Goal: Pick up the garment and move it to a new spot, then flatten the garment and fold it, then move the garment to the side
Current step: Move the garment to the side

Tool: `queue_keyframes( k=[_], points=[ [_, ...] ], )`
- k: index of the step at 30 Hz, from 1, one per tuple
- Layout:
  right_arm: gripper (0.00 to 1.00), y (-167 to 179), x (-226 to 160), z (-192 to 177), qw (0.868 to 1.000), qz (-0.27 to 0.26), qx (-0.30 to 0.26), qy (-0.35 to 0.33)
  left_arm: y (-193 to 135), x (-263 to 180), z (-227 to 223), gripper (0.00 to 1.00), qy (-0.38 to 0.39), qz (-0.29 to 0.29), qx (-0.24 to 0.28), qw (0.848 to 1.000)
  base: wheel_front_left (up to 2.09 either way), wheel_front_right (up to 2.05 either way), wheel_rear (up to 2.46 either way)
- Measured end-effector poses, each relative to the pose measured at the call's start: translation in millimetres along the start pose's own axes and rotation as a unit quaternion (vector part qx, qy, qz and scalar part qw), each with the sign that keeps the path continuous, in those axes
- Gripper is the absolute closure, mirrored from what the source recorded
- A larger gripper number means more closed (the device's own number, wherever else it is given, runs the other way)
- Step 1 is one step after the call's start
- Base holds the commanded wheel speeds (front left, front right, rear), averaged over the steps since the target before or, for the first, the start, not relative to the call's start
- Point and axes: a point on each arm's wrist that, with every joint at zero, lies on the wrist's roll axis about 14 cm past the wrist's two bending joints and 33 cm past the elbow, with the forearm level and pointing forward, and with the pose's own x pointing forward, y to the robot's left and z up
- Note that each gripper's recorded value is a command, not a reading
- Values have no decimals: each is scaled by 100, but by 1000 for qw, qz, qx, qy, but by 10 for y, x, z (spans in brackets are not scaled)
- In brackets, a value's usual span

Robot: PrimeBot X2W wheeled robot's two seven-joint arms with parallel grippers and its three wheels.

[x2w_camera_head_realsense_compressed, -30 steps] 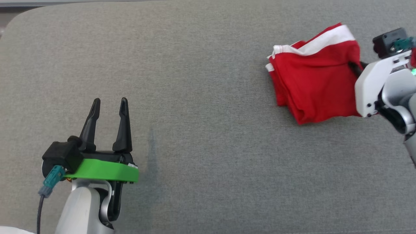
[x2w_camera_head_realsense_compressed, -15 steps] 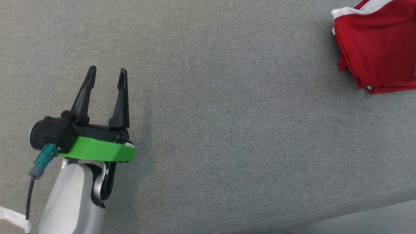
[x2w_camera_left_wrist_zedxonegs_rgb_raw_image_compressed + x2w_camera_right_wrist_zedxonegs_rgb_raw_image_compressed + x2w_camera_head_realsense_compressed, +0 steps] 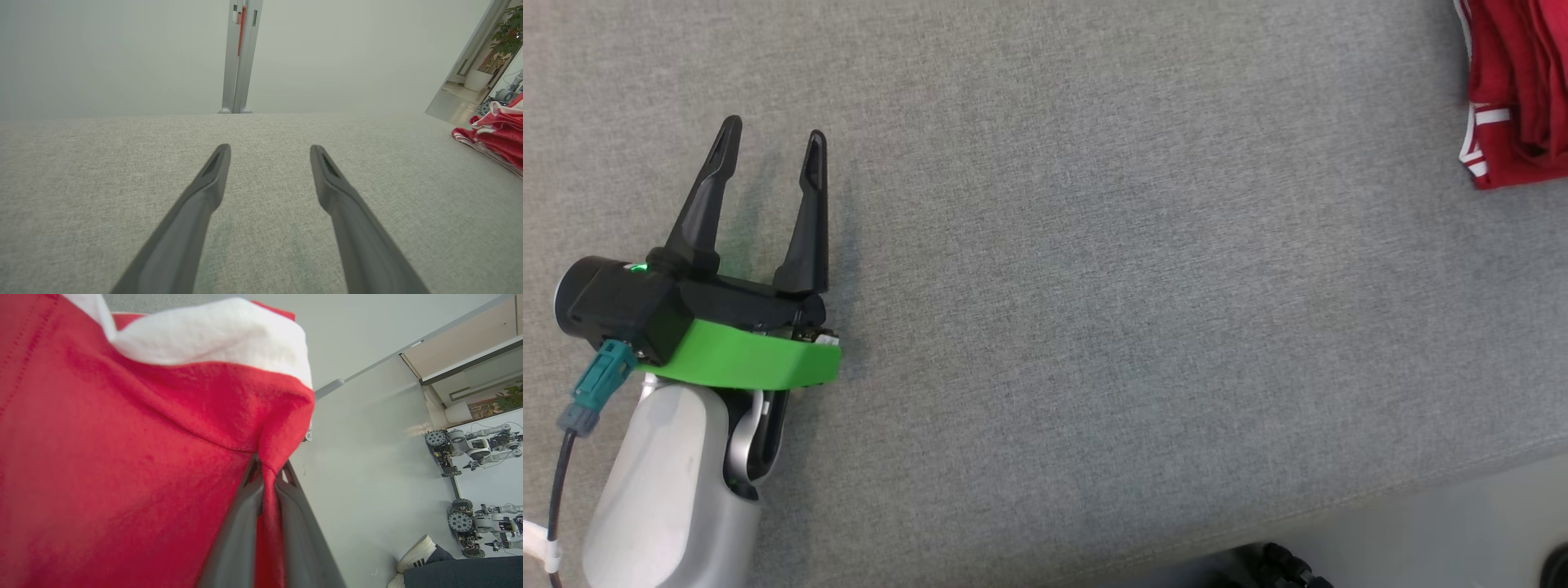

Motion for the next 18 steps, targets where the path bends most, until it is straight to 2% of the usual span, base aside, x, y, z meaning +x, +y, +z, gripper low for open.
queue_keyframes(
  k=[3,4,5,12,18],
  points=[
    [100,42,69,-115,1000,-4,-1,4,54,-11,-95,0,10,3,0,1000,0,0,0],
    [82,31,83,-135,1000,-9,2,2,71,-16,-112,0,12,4,1,1000,0,0,0],
    [0,26,98,-167,1000,-12,3,3,90,-24,-123,0,14,6,1,1000,0,0,0],
    [0,55,57,-17,999,-24,-1,-49,116,-76,-8,0,8,16,8,1000,0,0,0],
    [0,320,-141,463,987,-4,44,-156,49,-198,178,0,-7,34,-4,999,0,0,0]
  ],
)
